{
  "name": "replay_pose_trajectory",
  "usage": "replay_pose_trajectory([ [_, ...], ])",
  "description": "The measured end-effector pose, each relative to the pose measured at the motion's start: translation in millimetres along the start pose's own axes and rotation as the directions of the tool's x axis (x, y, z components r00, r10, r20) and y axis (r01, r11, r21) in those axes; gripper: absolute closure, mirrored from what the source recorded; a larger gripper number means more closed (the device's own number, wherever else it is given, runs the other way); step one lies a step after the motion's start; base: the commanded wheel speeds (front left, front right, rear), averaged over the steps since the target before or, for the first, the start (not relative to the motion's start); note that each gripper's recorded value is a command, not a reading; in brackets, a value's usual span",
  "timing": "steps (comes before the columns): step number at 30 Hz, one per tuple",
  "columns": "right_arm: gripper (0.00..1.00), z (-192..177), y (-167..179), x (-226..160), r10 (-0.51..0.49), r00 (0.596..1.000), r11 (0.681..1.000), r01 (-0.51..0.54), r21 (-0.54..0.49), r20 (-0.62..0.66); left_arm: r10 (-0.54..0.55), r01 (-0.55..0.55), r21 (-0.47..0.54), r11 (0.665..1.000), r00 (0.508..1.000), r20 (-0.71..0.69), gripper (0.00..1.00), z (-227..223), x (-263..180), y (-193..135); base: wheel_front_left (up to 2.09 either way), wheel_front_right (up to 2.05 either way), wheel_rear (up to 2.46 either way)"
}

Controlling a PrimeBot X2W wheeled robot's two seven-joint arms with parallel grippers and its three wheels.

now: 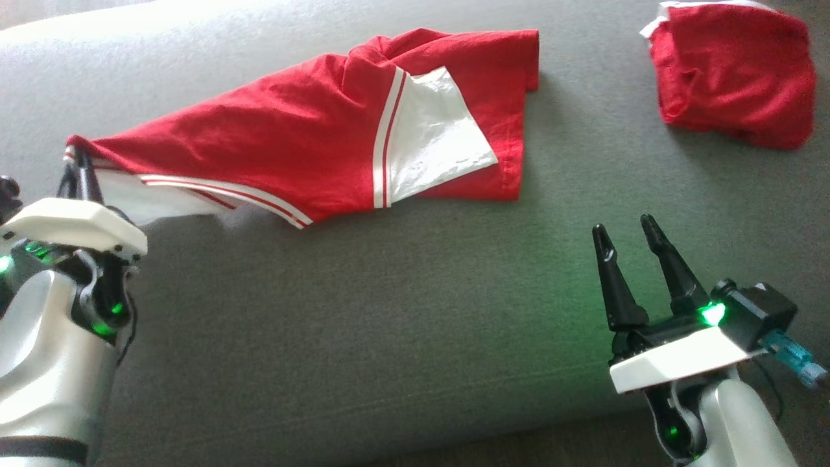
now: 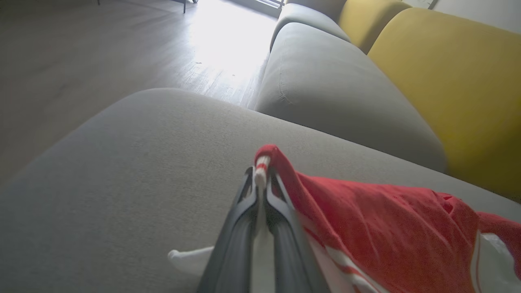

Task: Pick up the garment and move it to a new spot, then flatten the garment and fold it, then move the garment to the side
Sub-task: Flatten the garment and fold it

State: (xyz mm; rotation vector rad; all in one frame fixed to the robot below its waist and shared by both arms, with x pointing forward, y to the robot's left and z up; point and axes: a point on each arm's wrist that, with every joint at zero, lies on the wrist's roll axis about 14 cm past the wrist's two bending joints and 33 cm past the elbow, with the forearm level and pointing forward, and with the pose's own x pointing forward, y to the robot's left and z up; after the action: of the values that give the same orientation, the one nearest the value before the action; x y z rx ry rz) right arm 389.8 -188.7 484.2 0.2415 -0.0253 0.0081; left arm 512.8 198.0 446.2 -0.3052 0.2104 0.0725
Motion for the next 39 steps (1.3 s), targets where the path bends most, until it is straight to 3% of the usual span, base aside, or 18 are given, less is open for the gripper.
replay_pose_trajectory([
  [1,0.0,-2.1,1.6,1.5,0.005,1.0,1.0,-0.005,0.001,-0.005,0.003,-0.004,0.021,1.0,1.0,0.009,0.4,1.9,-1.0,4.1,0.0,0.0,0.0],
  [2,0.0,-4.1,3.5,3.0,0.011,1.0,1.0,-0.011,0.0,-0.01,0.003,-0.004,0.036,0.999,1.0,0.023,0.0,5.1,-1.6,6.1,0.0,0.0,0.0],
  [8,0.0,-15.3,6.5,8.3,0.022,0.999,1.0,-0.023,-0.002,-0.04,-0.099,0.073,0.153,0.986,0.981,0.168,0.0,42.7,-1.8,-18.8,0.0,0.0,0.0],
  [11,0.0,-21.0,6.3,9.9,0.022,0.998,1.0,-0.022,-0.001,-0.055,-0.226,0.149,0.29,0.945,0.94,0.256,0.0,59.0,-14.9,-58.6,0.0,0.0,0.0],
  [14,0.0,-23.8,4.7,9.8,0.017,0.998,1.0,-0.018,-0.002,-0.063,-0.365,0.272,0.351,0.896,0.902,0.232,0.0,37.8,-35.2,-101.3,0.0,0.0,0.0],
  [16,0.0,-23.7,3.6,9.7,0.014,0.998,1.0,-0.015,-0.003,-0.063,-0.47,0.381,0.403,0.832,0.87,0.149,0.0,7.3,-51.2,-128.2,0.0,0.0,0.0],
  [19,0.0,-20.9,0.9,11.2,0.008,0.998,1.0,-0.008,-0.007,-0.055,-0.597,0.513,0.498,0.699,0.802,0.011,0.0,-35.6,-71.2,-157.1,0.0,0.0,0.0],
  [25,0.0,-17.2,-7.1,6.9,-0.017,0.999,1.0,0.016,-0.013,-0.049,-0.655,0.61,0.619,0.494,0.73,-0.197,0.0,-94.7,-81.6,-169.0,0.0,0.0,0.0],
  [29,0.0,-14.6,-13.2,3.0,-0.036,0.998,0.999,0.035,-0.019,-0.045,-0.634,0.607,0.672,0.424,0.729,-0.257,0.0,-107.7,-68.9,-163.9,0.0,0.0,0.0],
  [32,0.0,-13.2,-16.4,0.8,-0.047,0.998,0.999,0.046,-0.018,-0.042,-0.627,0.604,0.693,0.394,0.728,-0.277,0.0,-111.9,-62.5,-164.9,0.0,0.0,0.0],
  [33,0.0,-12.9,-17.5,0.1,-0.051,0.998,0.999,0.05,-0.017,-0.042,-0.622,0.603,0.699,0.384,0.729,-0.287,0.16,-113.8,-60.1,-163.6,0.0,0.0,0.0],
  [35,0.0,-12.5,-19.1,-1.0,-0.056,0.998,0.998,0.055,-0.018,-0.042,-0.609,0.602,0.705,0.374,0.733,-0.303,0.57,-118.0,-55.9,-160.6,0.0,0.0,0.0],
  [36,0.0,-12.5,-19.7,-1.4,-0.058,0.997,0.998,0.057,-0.019,-0.042,-0.603,0.603,0.707,0.369,0.734,-0.311,0.7,-119.9,-54.4,-159.2,0.0,0.0,0.0],
  [37,0.0,-12.5,-20.3,-1.7,-0.06,0.997,0.998,0.059,-0.019,-0.042,-0.6,0.605,0.707,0.365,0.734,-0.318,1.0,-121.8,-53.6,-158.5,0.0,0.0,0.0],
  [39,0.0,-12.1,-21.1,-2.0,-0.062,0.997,0.998,0.062,-0.02,-0.041,-0.603,0.611,0.707,0.357,0.729,-0.325,1.0,-123.8,-54.1,-160.8,0.0,0.0,0.0],
])
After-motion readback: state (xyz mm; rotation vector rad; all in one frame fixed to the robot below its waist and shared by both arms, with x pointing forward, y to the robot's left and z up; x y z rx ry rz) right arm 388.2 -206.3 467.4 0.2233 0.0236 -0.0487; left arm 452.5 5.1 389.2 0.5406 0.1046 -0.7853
